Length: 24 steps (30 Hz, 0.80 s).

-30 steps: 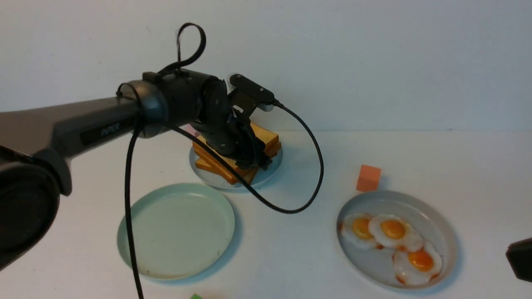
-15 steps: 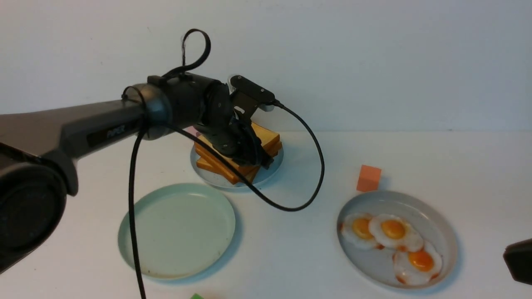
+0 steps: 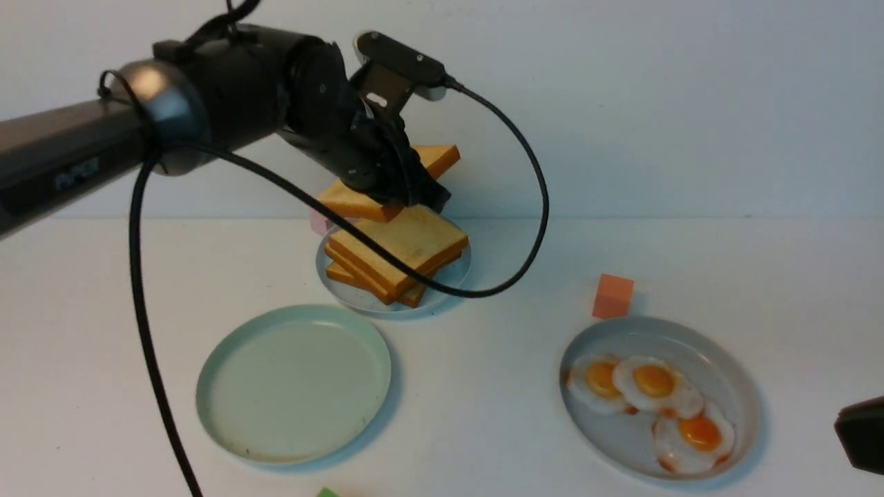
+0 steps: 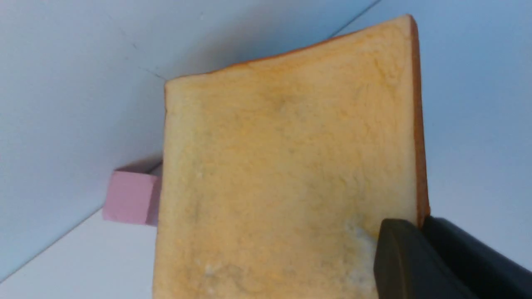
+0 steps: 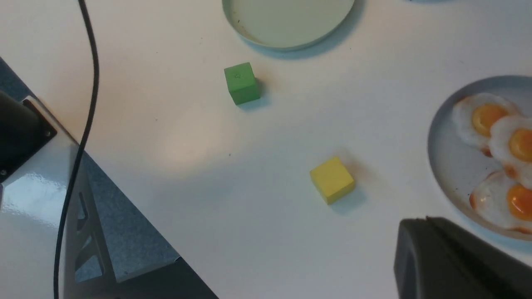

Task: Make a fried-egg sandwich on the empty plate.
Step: Use the left arm to put a slice of bread into the empty plate in the middle

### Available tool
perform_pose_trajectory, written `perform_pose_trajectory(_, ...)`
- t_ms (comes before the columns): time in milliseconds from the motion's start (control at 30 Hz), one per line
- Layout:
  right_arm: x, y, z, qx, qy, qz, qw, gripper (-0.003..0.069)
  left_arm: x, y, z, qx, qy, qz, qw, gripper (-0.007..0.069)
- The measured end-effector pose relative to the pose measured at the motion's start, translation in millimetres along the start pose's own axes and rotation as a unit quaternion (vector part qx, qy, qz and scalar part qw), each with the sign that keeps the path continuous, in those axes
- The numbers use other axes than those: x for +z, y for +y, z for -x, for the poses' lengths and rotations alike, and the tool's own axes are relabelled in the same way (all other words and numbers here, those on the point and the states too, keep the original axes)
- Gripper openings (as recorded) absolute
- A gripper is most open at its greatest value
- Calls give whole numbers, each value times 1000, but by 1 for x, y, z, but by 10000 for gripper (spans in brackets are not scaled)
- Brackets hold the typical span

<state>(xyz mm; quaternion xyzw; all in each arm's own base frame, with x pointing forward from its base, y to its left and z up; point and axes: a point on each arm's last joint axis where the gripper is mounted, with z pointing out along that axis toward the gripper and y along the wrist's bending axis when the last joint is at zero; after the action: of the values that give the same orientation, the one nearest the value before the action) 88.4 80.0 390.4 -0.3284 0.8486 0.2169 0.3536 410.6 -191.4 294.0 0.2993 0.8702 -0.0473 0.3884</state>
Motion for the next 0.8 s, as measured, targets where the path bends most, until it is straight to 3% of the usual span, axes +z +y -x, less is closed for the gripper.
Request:
perform_pose_trajectory(200, 0, 0, 0, 0, 0, 0, 1000, 36, -50, -6, -11, -15, 35, -9, 999, 24)
perform_pose_trajectory(333, 0, 1, 1, 2, -3, 3, 1000, 41, -77, -12, -37, -20, 33, -8, 999, 24)
perform_pose_trajectory(367, 0, 1, 2, 3, -10, 4, 1000, 42, -79, -17, -60, -19, 48, -11, 999, 24)
perform_pose_trajectory(567, -1, -1, 11, 7, -60, -4, 998, 45, -56, -32, -137, 4, 100, -12, 995, 24)
perform_pose_trajectory(800, -1, 0, 14, 13, -77, 2, 997, 52, -34, -33, -156, 52, 100, -1, 994, 24)
